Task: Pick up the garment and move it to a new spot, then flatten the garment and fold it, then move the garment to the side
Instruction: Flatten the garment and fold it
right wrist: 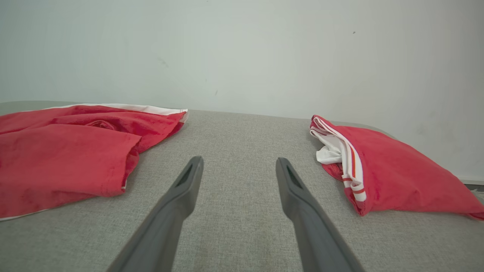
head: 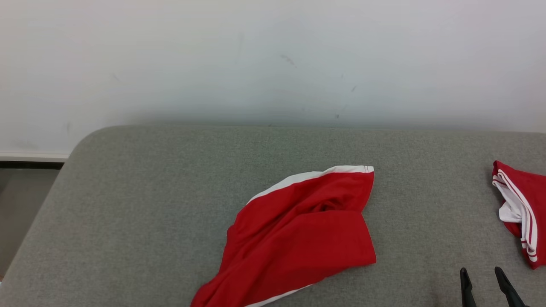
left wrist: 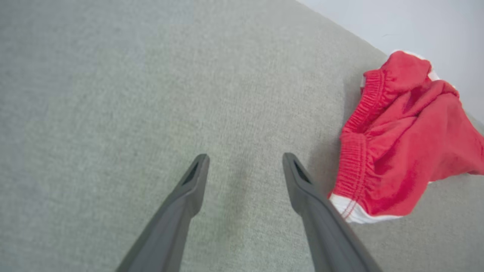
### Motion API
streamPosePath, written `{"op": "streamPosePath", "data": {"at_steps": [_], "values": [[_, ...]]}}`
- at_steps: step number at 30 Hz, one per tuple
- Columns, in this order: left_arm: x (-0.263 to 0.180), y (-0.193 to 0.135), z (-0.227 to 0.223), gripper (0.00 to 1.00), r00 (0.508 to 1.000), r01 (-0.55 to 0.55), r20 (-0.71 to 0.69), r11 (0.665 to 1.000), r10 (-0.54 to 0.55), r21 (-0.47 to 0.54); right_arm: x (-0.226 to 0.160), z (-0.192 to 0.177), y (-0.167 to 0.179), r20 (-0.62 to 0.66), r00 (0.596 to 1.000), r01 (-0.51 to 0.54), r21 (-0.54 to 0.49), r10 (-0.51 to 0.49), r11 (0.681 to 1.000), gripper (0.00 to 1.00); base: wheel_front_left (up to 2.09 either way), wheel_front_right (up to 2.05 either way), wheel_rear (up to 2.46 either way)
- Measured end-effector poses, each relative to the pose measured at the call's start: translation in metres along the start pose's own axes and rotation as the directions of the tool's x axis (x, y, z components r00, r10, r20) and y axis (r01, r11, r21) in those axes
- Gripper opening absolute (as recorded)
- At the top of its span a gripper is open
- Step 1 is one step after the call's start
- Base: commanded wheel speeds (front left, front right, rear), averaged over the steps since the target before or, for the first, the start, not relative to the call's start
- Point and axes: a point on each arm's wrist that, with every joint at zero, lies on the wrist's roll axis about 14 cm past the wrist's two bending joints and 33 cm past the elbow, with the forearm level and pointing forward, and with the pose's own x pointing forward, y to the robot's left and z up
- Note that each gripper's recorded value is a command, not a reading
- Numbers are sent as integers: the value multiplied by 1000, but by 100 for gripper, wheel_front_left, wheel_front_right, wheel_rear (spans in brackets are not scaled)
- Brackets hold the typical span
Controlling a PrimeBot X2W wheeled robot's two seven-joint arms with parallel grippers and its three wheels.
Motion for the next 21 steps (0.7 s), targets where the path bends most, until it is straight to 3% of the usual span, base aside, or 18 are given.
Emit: {"op": "streamPosePath", "data": {"at_steps": [2,5,10,17,21], "values": [[2,-3,19,100,999,10,53,997,-14,76,0,0,0,-1,1000,1,0,-1,1000,100,0,0,0],[10,-40,51,100,981,107,143,984,-128,143,-1,-1,-1,-3,1000,2,1,-2,1000,100,0,0,0],[19,-120,75,100,921,299,170,916,-350,266,-3,-1,-3,-3,1000,14,9,-14,1000,100,0,0,0],[29,-222,56,100,798,551,38,753,-602,359,-9,3,-21,10,997,73,7,-73,997,100,0,0,0],[36,-261,30,100,730,643,-69,649,-680,406,-10,5,-32,12,994,109,4,-109,994,100,0,0,0]]}}
